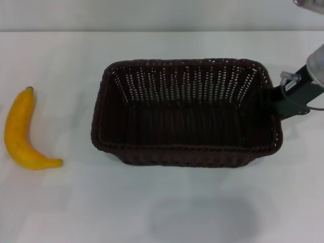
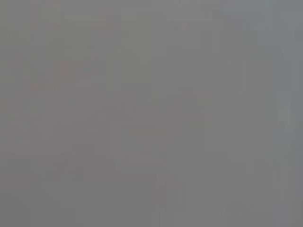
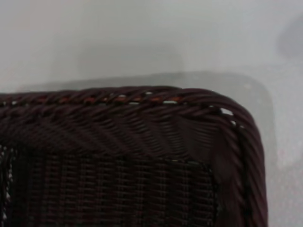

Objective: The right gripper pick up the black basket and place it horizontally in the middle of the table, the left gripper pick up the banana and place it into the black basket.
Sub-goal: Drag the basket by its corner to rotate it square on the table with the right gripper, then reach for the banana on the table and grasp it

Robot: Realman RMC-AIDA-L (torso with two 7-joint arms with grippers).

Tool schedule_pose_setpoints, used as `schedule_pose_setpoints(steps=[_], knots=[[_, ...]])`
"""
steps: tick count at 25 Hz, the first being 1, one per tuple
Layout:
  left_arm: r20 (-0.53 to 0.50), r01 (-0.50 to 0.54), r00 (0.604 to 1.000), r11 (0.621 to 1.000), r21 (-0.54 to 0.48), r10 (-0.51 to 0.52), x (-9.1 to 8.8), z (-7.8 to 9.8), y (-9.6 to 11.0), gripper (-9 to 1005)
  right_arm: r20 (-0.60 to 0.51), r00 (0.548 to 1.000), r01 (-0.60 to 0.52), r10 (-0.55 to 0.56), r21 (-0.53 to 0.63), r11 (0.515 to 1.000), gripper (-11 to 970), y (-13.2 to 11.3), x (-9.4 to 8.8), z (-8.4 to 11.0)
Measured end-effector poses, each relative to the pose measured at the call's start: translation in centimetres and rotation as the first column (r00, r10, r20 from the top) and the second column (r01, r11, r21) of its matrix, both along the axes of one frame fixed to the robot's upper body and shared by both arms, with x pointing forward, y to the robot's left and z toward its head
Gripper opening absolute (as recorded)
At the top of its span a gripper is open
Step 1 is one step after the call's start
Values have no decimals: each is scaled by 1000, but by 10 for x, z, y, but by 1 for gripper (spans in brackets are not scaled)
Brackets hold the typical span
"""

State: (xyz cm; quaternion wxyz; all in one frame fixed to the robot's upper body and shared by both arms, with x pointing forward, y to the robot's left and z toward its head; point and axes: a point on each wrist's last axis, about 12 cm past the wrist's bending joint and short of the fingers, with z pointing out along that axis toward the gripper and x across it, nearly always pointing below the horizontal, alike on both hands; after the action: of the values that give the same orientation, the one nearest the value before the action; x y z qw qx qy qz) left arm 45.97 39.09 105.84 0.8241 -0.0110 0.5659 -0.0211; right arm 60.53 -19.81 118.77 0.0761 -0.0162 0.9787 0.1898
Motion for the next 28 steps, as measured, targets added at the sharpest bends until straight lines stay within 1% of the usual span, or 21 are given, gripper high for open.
schedule_pose_setpoints(steps=[4,10,15,21,25,28], knots=[[0,2,1000,1000,1,-2,0,0,0,789,-9,1000,-4,4,9,1000,149,2,-3,0],[-1,1,1000,1000,0,-1,1,0,0,786,-5,1000,-5,5,39,999,317,-1,-10,2],[2,0,1000,1000,-1,0,0,0,-1,783,-1,1000,-11,11,38,999,317,-6,-15,10],[-2,-6,1000,1000,-8,6,-1,-2,-2,780,27,1000,12,-13,55,998,318,-19,-18,20],[-3,-13,1000,1000,-14,13,-3,-2,-1,778,72,996,42,-46,64,997,318,-32,-23,29],[-18,-21,1000,1000,-20,20,-2,-4,0,776,122,991,44,-56,96,994,318,-44,-29,35]])
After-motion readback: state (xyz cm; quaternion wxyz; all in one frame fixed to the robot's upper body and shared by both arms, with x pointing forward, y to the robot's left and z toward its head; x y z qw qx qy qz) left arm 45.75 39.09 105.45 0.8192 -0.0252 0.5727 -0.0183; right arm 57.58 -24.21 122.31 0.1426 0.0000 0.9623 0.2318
